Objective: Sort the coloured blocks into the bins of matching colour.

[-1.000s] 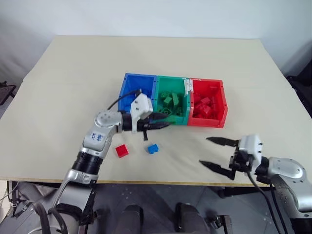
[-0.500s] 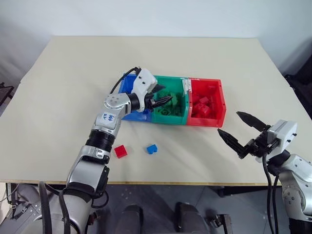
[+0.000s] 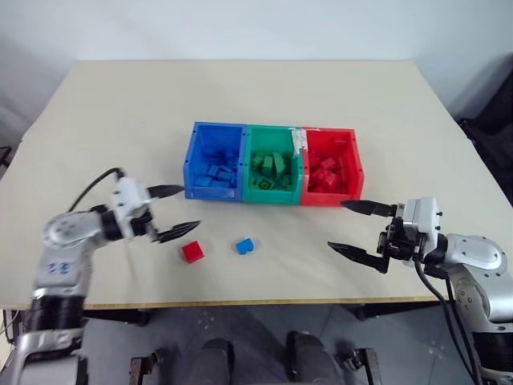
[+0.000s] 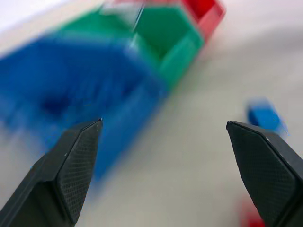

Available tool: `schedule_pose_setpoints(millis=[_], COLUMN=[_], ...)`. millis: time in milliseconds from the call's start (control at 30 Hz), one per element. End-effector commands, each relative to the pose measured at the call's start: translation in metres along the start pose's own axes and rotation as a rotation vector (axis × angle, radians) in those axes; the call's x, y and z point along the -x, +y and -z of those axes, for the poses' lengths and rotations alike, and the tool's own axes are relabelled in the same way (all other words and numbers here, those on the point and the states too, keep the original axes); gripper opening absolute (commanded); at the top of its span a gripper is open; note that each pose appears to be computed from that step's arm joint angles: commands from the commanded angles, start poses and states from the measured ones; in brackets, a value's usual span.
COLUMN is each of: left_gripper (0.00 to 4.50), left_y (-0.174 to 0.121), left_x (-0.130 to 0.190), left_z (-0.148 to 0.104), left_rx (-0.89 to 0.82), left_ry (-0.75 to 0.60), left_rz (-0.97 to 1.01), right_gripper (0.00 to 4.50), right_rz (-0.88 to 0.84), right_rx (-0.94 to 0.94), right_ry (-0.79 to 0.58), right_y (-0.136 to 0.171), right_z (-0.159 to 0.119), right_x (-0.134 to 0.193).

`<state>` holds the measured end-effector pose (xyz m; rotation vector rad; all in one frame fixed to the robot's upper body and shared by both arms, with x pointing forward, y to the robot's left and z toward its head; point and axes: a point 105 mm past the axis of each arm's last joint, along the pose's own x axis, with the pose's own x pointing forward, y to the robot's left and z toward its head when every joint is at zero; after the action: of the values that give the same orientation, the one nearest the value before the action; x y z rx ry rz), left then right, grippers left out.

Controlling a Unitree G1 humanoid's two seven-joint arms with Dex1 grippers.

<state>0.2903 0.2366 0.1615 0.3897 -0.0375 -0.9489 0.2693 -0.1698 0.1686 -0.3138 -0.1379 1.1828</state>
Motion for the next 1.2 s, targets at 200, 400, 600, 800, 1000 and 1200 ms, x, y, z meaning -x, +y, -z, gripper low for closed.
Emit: schedule_pose_setpoints(millis=[200, 400, 600, 800, 1000, 1200], left_gripper=[4.45, 4.45, 4.45, 4.45, 3.56, 1.64], left_y=[-0.014, -0.048, -0.078, -0.092, -0.088, -0.102], left_x=[0.030, -0.024, -0.091, -0.131, -0.143, -0.135], left_z=[-0.006, -0.021, -0.020, -0.006, -0.001, 0.003], left_rx=[-0.006, 0.037, 0.111, 0.141, 0.140, 0.107], left_ry=[0.066, 0.128, 0.206, 0.270, 0.313, 0.341], left_rz=[-0.049, 0.104, 0.191, 0.189, 0.175, 0.274], right_gripper=[4.50, 4.50, 4.50, 4.50, 4.50, 4.50], right_rz=[-0.099, -0.117, -0.049, 0.001, 0.032, 0.040], right_rx=[0.032, 0.036, 0.030, 0.015, 0.006, -0.005], right_ry=[0.034, 0.096, 0.128, 0.132, 0.138, 0.138], right_y=[0.003, 0.004, 0.005, 0.017, 0.026, 0.029], right_z=[0.006, 0.006, 0.010, 0.009, 0.007, 0.008], right_x=[0.001, 0.018, 0.030, 0.035, 0.037, 0.036])
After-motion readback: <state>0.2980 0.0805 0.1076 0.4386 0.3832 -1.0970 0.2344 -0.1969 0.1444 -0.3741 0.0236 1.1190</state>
